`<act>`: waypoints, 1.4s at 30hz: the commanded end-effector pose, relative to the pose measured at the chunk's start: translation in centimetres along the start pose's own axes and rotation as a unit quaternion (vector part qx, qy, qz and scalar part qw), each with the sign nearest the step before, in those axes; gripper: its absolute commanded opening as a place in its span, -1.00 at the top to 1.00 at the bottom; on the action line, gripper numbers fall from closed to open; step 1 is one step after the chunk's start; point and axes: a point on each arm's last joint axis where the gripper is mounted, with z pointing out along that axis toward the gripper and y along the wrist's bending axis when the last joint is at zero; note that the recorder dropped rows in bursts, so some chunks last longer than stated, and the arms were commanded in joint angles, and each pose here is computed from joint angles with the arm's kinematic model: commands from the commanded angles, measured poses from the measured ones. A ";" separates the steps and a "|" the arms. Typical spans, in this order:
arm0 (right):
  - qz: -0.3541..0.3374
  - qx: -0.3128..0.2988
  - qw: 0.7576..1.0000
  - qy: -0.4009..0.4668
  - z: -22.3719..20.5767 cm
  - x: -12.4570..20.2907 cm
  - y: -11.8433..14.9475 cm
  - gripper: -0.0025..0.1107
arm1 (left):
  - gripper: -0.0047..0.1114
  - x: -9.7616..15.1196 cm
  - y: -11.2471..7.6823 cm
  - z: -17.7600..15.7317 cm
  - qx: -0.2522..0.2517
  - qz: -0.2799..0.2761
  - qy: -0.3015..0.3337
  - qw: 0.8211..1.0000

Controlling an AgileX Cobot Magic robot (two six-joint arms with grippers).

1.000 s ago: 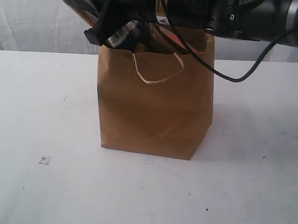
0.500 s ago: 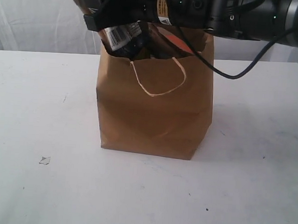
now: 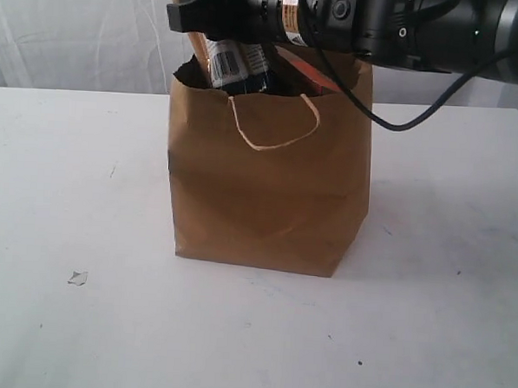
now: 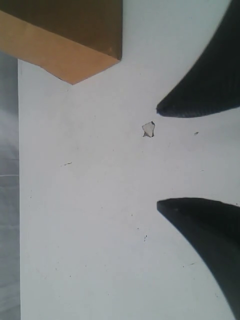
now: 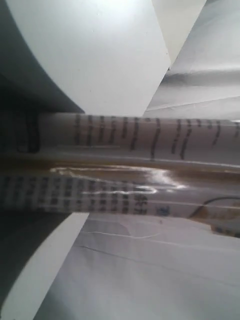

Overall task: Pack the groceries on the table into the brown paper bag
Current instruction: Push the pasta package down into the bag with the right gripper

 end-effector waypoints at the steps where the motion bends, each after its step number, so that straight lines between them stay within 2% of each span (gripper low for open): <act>1: 0.021 -0.010 1.000 -0.005 -0.6 -0.1 0.3 0.96 | 0.00 0.1 0.0 0.0 0.000 -0.002 0.001 1.000; 10: 0.023 -0.004 1.000 0.001 -1.4 0.1 0.4 0.96 | 0.00 0.1 0.0 0.0 0.000 -0.002 0.001 1.000; 16: 0.024 0.045 0.999 0.016 -1.4 0.6 -0.5 0.96 | 0.00 0.1 0.0 0.0 0.000 -0.002 0.001 1.000; 26: 0.024 0.021 0.999 0.017 -1.8 0.9 0.0 0.95 | 0.00 0.1 0.0 0.0 0.000 -0.002 0.001 1.000; 29: 0.024 0.015 1.000 0.012 -2.0 0.6 0.2 0.86 | 0.00 0.1 0.0 0.0 0.000 -0.002 0.001 1.000; 36: 0.023 0.014 1.000 0.007 -2.3 0.3 0.2 0.46 | 0.00 0.1 0.0 0.0 0.000 -0.002 0.001 1.000; 42: 0.023 0.004 1.000 0.005 -2.3 0.2 0.4 0.25 | 0.00 0.1 0.0 0.0 0.000 -0.002 0.001 1.000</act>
